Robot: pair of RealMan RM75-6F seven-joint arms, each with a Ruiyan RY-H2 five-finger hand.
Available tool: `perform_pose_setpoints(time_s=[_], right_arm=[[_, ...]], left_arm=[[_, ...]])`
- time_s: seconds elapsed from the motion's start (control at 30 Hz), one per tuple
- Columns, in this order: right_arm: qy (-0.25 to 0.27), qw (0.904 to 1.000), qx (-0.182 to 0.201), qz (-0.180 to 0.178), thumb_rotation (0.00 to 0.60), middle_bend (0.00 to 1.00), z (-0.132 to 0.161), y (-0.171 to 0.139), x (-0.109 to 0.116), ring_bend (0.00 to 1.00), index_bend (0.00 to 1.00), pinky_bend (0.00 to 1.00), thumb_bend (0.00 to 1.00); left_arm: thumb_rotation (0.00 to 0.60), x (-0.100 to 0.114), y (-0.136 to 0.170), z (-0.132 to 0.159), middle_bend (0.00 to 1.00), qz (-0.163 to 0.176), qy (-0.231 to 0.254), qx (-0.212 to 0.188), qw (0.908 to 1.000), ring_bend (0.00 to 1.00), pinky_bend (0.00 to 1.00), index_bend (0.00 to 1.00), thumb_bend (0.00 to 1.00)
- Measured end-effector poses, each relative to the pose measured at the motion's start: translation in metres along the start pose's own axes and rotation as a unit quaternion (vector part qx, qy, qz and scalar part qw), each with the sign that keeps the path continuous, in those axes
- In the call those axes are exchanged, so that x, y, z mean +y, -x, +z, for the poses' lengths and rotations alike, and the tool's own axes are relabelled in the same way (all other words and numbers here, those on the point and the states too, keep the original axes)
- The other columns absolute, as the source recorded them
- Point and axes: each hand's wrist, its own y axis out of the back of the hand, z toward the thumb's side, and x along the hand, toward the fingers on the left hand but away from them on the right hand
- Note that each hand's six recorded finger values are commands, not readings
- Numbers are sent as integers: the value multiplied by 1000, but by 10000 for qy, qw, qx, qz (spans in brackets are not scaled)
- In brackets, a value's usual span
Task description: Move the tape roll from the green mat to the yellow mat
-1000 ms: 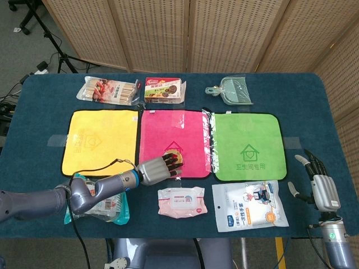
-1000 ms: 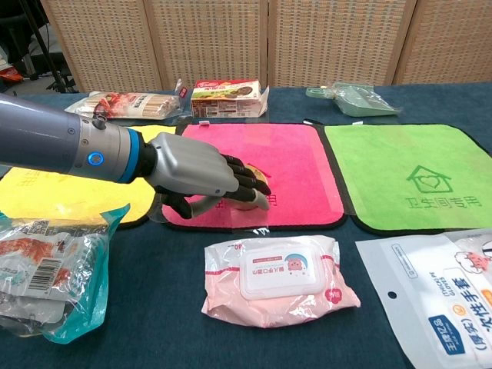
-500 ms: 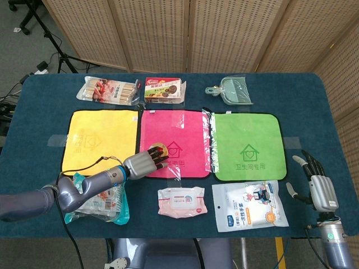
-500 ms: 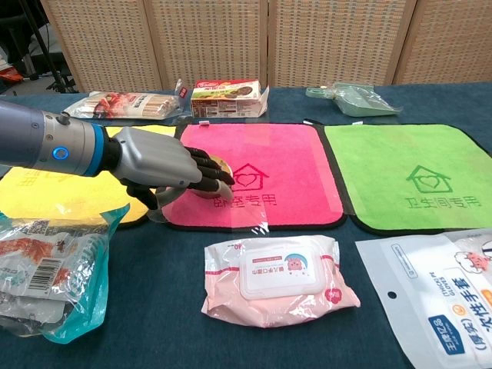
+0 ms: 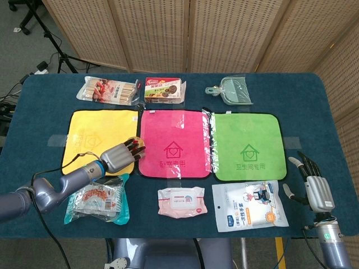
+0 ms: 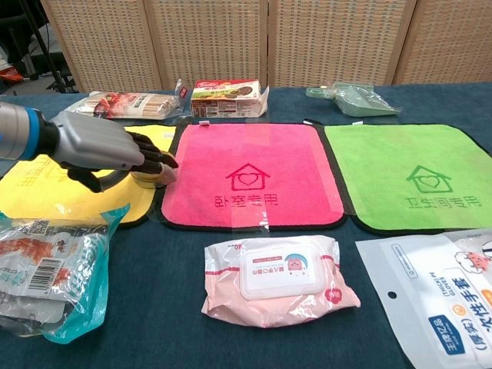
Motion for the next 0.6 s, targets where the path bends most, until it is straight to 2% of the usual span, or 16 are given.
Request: perform_pose_setpoints(time_s=[0.3, 0.6], right_arm=[[-14, 10000, 20, -24, 600, 36, 2, -1, 1, 0, 149, 74, 386], [-29, 10000, 32, 7, 600, 36, 3, -1, -2, 0, 149, 75, 387]], left_arm=[[600, -39, 29, -29, 0, -388, 142, 398, 9984, 0, 0, 82, 1000], [600, -61, 67, -65, 0, -576, 140, 876, 9944, 0, 0, 81, 1000]])
